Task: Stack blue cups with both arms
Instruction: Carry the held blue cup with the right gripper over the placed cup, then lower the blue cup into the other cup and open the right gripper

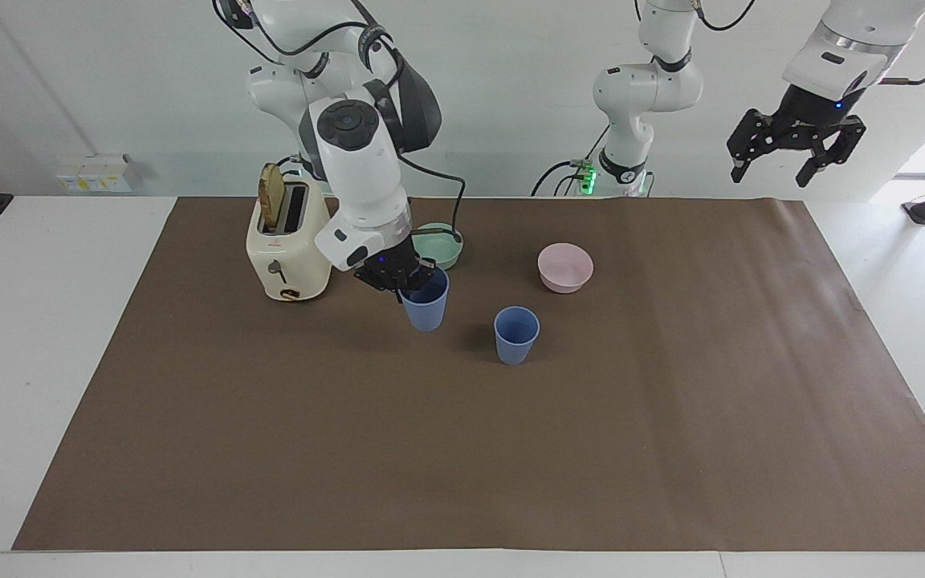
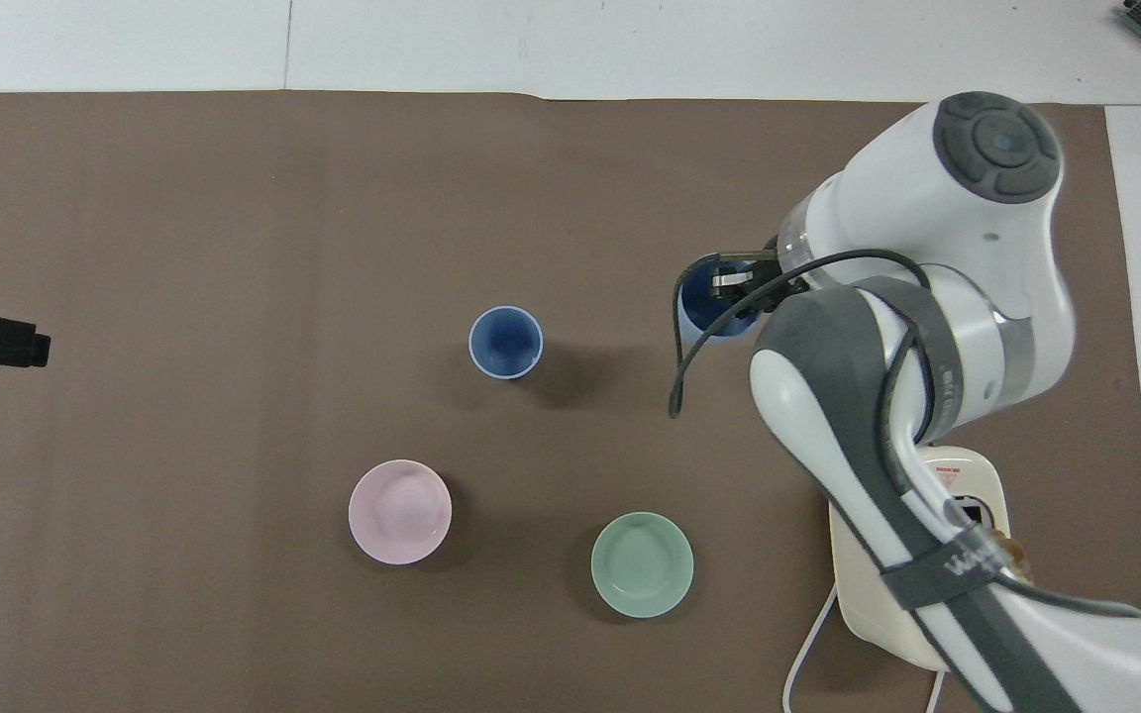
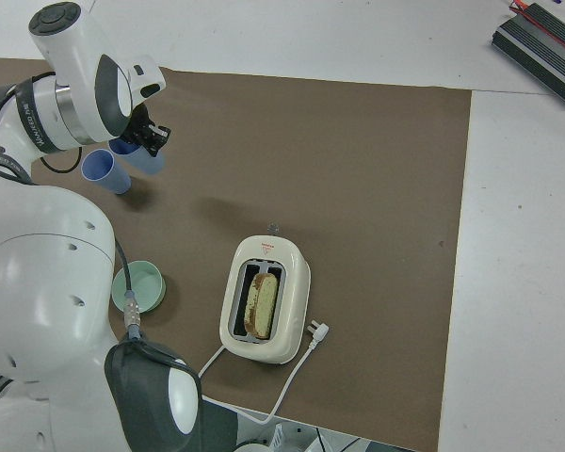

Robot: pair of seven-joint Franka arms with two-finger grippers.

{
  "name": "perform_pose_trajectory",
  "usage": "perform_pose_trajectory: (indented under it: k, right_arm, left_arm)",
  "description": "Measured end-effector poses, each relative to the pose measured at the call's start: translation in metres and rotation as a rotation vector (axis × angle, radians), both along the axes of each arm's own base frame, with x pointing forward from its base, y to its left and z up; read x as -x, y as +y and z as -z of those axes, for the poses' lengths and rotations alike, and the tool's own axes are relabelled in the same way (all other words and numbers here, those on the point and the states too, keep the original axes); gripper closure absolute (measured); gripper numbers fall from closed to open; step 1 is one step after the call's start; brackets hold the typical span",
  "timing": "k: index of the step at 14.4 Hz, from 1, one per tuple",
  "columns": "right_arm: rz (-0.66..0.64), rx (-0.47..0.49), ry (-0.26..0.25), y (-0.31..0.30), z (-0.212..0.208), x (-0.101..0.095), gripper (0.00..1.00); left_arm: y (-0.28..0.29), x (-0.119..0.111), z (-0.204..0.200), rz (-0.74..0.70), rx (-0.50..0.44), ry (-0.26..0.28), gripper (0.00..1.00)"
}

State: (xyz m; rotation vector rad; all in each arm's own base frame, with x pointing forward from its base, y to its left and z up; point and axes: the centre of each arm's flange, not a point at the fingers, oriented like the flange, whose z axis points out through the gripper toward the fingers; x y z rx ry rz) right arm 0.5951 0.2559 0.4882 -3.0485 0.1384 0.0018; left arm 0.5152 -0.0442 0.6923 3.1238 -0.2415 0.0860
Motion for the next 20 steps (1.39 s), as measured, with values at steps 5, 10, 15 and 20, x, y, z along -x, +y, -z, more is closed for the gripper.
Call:
perform_pose_trajectory:
  k: [5,10,15,20]
  right_arm:
    - [-0.011,-0.025,-0.037,0.043,-0.018,0.005,0.96]
    - [-0.041,-0.053,-0.067,0.071,-0.027,0.005,0.96]
    - [-0.091,-0.075,-0.072,0.115,0.005,0.012,0.96]
    - [-0.105,-0.07,-0.053,0.128,0.028,0.011,0.96]
  left_arm:
    - [0.001,0.0,0.0,-0.002,0.0,0.001,0.0]
    - [0.001,0.0,0.0,-0.002,0.0,0.001,0.0]
    - [0.001,0.0,0.0,-0.002,0.0,0.001,0.0]
    - [0.001,0.0,0.0,-0.002,0.0,0.001,0.0]
